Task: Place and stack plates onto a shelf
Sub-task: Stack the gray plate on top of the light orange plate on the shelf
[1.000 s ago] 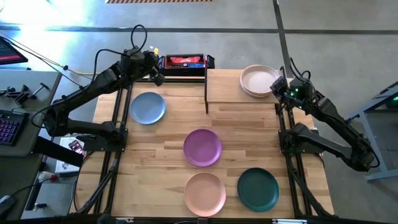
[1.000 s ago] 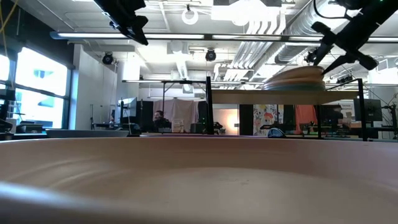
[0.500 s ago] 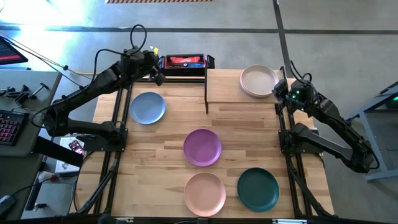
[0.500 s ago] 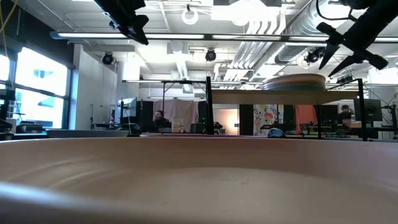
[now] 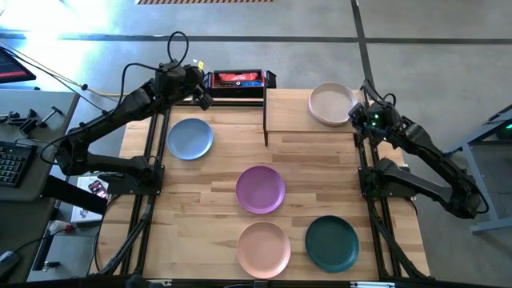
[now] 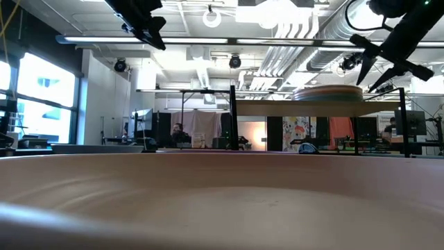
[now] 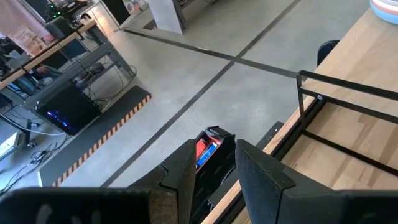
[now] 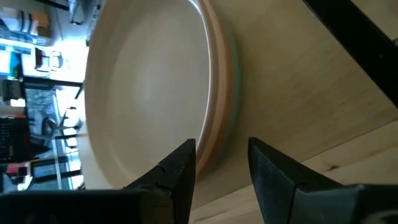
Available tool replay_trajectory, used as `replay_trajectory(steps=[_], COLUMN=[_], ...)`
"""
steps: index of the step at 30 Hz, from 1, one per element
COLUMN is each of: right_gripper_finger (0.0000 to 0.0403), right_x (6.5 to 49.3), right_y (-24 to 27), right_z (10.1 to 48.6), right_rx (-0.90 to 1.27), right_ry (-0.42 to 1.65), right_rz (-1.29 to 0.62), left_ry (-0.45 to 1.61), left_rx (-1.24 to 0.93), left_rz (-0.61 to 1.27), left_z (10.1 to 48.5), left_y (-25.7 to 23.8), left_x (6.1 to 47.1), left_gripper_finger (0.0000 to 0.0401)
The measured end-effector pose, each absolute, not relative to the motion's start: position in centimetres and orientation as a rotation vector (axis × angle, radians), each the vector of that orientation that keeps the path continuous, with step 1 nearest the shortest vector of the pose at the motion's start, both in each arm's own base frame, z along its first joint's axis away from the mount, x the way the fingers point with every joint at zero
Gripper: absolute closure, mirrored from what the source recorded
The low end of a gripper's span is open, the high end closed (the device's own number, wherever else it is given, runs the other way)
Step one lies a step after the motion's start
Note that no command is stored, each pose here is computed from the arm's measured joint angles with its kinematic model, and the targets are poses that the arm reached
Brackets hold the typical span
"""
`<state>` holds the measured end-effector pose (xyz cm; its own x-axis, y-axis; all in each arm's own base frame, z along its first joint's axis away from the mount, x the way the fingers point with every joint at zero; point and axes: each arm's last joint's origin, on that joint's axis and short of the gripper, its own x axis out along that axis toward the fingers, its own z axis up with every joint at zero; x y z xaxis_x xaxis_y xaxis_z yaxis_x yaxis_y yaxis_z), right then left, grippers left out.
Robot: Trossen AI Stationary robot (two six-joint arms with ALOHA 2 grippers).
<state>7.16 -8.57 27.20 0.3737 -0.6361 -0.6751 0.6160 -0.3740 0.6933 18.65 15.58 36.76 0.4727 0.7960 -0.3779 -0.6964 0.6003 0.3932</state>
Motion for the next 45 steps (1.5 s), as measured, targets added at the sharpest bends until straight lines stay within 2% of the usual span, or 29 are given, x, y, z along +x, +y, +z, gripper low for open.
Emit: replay_trajectory(steps=[7,14,21,32,45], right_gripper_finger=[0.0273,0.0274,0.0274,0.0275,0.0275], right_x=[7.4,8.4,12.2,18.1,19.1], right_y=[-8.7,-9.1,-9.7,-10.4,-9.6], right_z=[27.2,28.9,29.3,27.7,26.7], right_rx=[1.449,1.421,1.402,1.305,1.348], right_ry=[-0.004,-0.087,-0.039,-0.058,-0.136], right_rz=[-1.297,-1.024,-0.792,-0.836,-0.983], left_ry=[0.568,0.575,0.574,0.574,0.59], left_rx=[0.195,0.194,0.194,0.195,0.224], left_rz=[0.92,0.918,0.918,0.918,0.909], left_z=[36.7,36.7,36.7,36.7,36.7], left_y=[15.6,15.6,15.6,15.6,15.6], left_x=[18.6,18.6,18.6,18.6,18.6], left_gripper_finger=[0.03,0.03,0.03,0.03,0.03])
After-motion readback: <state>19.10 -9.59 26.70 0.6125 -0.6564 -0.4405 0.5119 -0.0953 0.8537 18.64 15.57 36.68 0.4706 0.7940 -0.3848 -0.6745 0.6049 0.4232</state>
